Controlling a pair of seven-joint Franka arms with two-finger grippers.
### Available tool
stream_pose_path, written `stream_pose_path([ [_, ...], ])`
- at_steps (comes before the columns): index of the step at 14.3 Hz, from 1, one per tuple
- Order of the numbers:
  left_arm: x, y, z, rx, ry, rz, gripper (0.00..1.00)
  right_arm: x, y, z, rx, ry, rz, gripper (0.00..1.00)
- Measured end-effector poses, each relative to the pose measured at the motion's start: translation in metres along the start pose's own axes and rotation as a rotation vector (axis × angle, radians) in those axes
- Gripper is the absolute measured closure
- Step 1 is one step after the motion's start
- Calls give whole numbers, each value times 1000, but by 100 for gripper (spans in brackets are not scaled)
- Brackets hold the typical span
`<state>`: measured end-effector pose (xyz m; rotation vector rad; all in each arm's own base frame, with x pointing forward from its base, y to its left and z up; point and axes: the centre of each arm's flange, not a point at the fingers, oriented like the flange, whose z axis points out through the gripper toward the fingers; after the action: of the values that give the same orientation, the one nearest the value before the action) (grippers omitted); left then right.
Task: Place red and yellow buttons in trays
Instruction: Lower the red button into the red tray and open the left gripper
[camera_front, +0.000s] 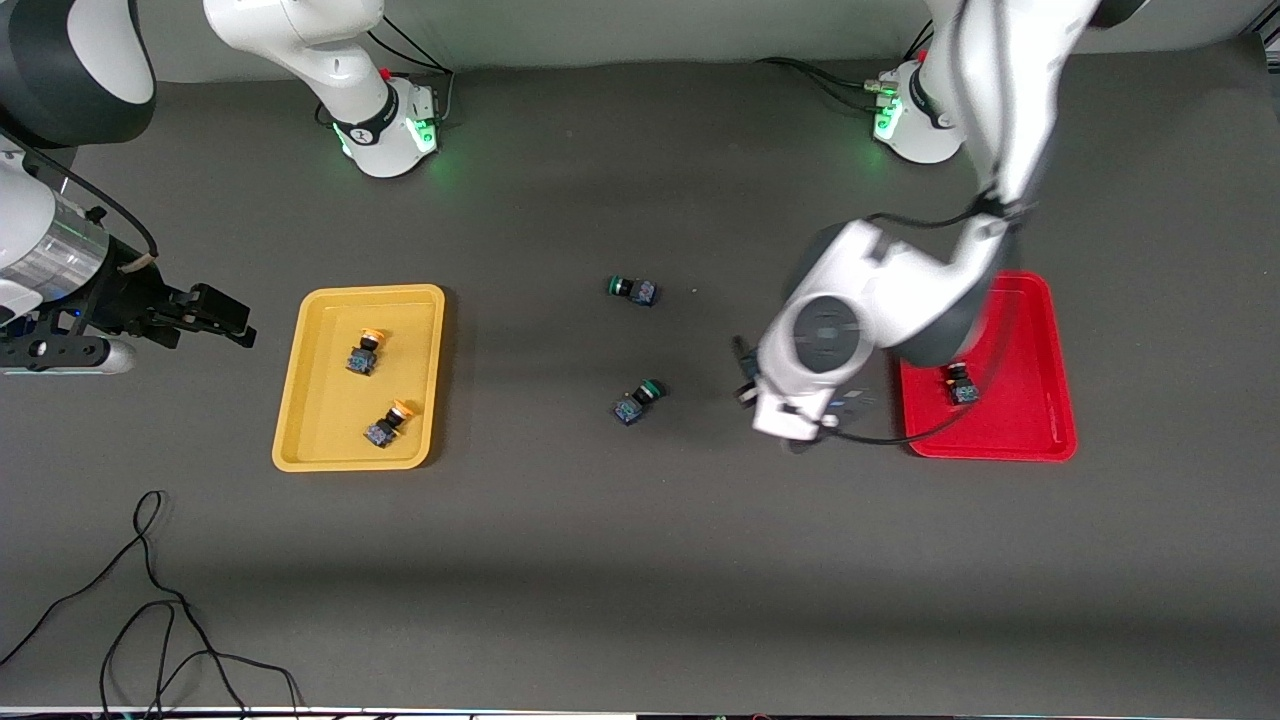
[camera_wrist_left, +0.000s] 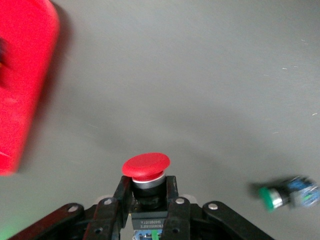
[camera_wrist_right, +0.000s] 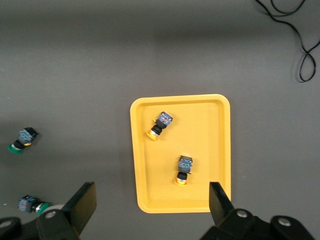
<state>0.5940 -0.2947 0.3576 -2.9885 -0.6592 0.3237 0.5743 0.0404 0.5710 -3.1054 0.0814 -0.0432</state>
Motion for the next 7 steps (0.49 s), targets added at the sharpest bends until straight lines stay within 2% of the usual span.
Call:
stream_pose_path([
  [2,46,-92,-12,9,-30,125,67,0,-3,0,-5,0,-6,0],
  [4,81,-193,1,16,-63,240,67,0,-5,0,-6,1,-11,0],
  [7,117,-292,51,57,-18,342,67,-1,-6,-1,-5,3,-13,0],
])
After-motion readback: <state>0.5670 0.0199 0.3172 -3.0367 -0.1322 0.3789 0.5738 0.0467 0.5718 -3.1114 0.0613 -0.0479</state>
